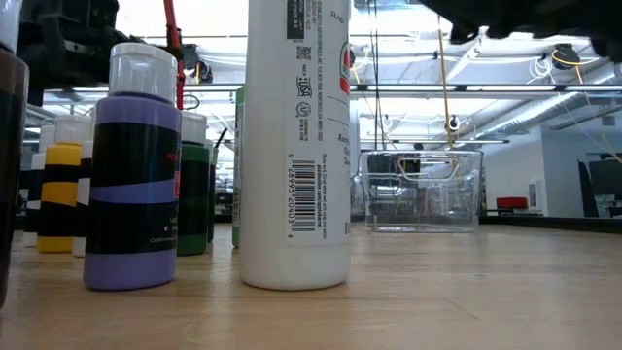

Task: Pick & Place Paint Supplies
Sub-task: Put the silver paint brush into the green cup

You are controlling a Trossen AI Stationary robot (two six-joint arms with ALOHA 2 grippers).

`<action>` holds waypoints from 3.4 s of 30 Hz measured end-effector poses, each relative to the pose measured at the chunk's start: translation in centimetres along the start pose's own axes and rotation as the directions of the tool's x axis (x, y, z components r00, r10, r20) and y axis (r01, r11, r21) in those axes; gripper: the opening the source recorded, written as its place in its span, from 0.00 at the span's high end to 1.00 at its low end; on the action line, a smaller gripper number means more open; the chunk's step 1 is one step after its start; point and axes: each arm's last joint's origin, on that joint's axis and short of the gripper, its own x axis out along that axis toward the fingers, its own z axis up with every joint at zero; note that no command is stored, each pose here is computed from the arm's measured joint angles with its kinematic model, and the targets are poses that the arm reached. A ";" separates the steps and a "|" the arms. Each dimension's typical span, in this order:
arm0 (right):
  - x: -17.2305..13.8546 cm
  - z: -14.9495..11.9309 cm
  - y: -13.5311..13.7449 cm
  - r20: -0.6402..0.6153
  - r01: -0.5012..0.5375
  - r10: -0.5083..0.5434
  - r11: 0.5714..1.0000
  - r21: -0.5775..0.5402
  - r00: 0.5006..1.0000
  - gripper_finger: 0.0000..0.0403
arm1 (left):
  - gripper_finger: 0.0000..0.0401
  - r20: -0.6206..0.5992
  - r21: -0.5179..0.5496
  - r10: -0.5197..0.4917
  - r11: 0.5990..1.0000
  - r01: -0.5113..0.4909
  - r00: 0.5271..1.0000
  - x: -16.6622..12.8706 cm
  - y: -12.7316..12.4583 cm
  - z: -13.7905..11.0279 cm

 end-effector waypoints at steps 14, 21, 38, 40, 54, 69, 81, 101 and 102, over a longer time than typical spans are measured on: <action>9.2 -0.4 -2.8 -0.044 -0.244 0.243 0.970 -0.018 0.969 1.00 | 0.94 0.122 0.042 0.027 0.999 -0.032 0.992 0.8 0.2 0.8; 12.5 1.0 -5.1 -0.061 -0.181 0.179 0.983 -0.021 0.982 1.00 | 0.94 0.241 0.168 -0.124 0.982 0.085 0.963 2.0 -0.8 1.0; 13.7 -2.1 -5.8 -0.095 -0.146 0.145 0.989 -0.006 0.985 1.00 | 0.45 0.332 0.243 -0.262 0.952 0.186 0.906 5.5 -2.0 2.6; 13.9 -2.3 -5.7 -0.076 -0.141 0.140 0.990 -0.010 0.987 1.00 | 0.38 0.311 0.236 -0.263 0.952 0.194 0.913 6.3 -1.9 2.5; 13.9 -2.3 -6.0 -0.066 -0.129 0.127 0.991 -0.034 0.990 1.00 | 0.24 0.351 0.425 -0.493 0.841 0.334 0.796 7.3 -3.2 2.7; 13.9 -2.1 -5.2 -0.060 -0.157 0.151 0.980 -0.125 0.987 1.00 | 0.39 0.406 0.334 -0.398 0.902 0.272 0.823 7.6 -2.8 3.9; 13.9 -2.4 -5.4 -0.090 -0.162 0.149 0.974 -0.157 0.985 1.00 | 0.41 0.405 0.286 -0.385 0.915 0.285 0.829 10.0 -2.1 5.3; 13.9 -2.2 -5.4 -0.069 -0.158 0.147 0.967 -0.200 0.987 1.00 | 0.88 0.334 0.311 -0.491 0.863 0.398 0.804 12.5 -2.3 5.0; 13.9 -2.2 -5.4 -0.066 -0.157 0.146 0.967 -0.201 0.987 1.00 | 0.93 0.334 0.307 -0.486 0.866 0.395 0.808 12.5 -2.3 5.0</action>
